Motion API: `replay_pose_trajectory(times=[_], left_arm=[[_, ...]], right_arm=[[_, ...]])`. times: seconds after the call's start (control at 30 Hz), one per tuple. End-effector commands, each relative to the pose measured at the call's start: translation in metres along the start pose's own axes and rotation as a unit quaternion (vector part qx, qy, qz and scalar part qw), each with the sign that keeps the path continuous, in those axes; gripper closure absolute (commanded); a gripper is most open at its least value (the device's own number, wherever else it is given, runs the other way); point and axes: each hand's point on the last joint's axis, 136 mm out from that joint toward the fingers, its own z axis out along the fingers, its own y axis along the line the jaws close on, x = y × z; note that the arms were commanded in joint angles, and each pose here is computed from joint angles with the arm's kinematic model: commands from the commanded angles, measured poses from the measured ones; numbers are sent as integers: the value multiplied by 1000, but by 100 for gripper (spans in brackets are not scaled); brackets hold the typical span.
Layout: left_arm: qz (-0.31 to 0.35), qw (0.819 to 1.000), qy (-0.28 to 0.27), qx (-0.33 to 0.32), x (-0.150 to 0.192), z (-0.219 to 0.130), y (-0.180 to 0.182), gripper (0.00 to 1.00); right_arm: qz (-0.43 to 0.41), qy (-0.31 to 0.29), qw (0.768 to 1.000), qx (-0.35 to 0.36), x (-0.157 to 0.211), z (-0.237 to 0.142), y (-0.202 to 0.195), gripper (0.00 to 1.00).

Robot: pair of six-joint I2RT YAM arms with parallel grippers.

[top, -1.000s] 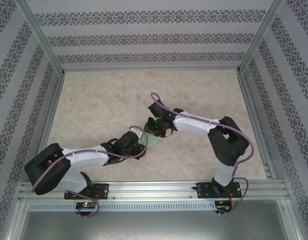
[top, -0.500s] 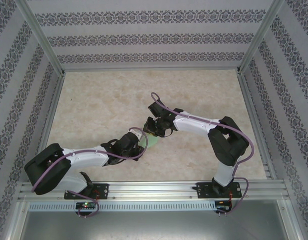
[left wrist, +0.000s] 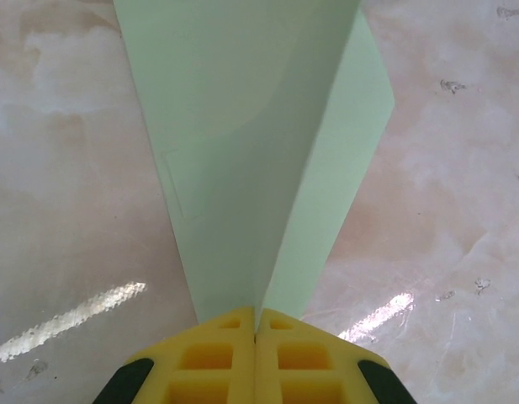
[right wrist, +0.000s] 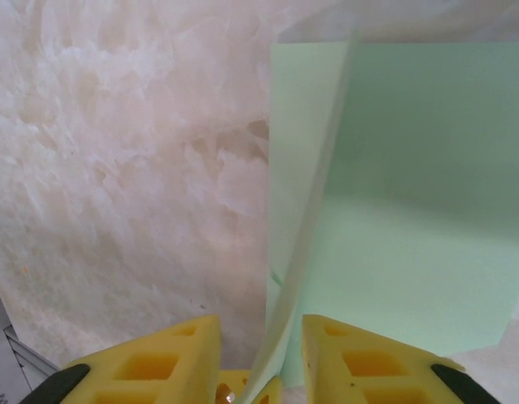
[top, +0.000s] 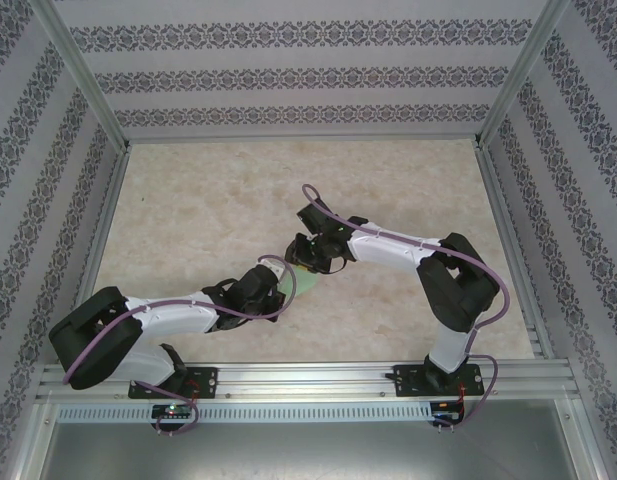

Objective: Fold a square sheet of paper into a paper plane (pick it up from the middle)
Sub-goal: Fourth fold the wing at the center of the table.

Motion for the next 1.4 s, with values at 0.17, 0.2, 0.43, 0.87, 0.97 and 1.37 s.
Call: replay_pose_trajectory(times=[0.17,0.2,0.43,0.87,0.97,1.37], left_arm=[[-24,997,19,70,-2,15,-18,100],[-26,997,23,72,-2,17,-17,100],[-61,991,22,117,-12,25,-24,100],[-107,985,42,131,-7,32,-19,100],[-121,983,41,132,-6,33,-18,100],[-164,973,49,156,-7,34,-12,96]], right_arm=[[-39,-73,996,-13,-17,-56,-15,49],[-40,-77,996,-19,-16,-59,-19,49],[-52,-41,995,-80,10,-48,-21,70],[-66,-12,995,-79,11,-10,-4,93],[-55,-9,997,-58,4,1,-11,93],[-53,-12,997,-49,-6,11,-13,91]])
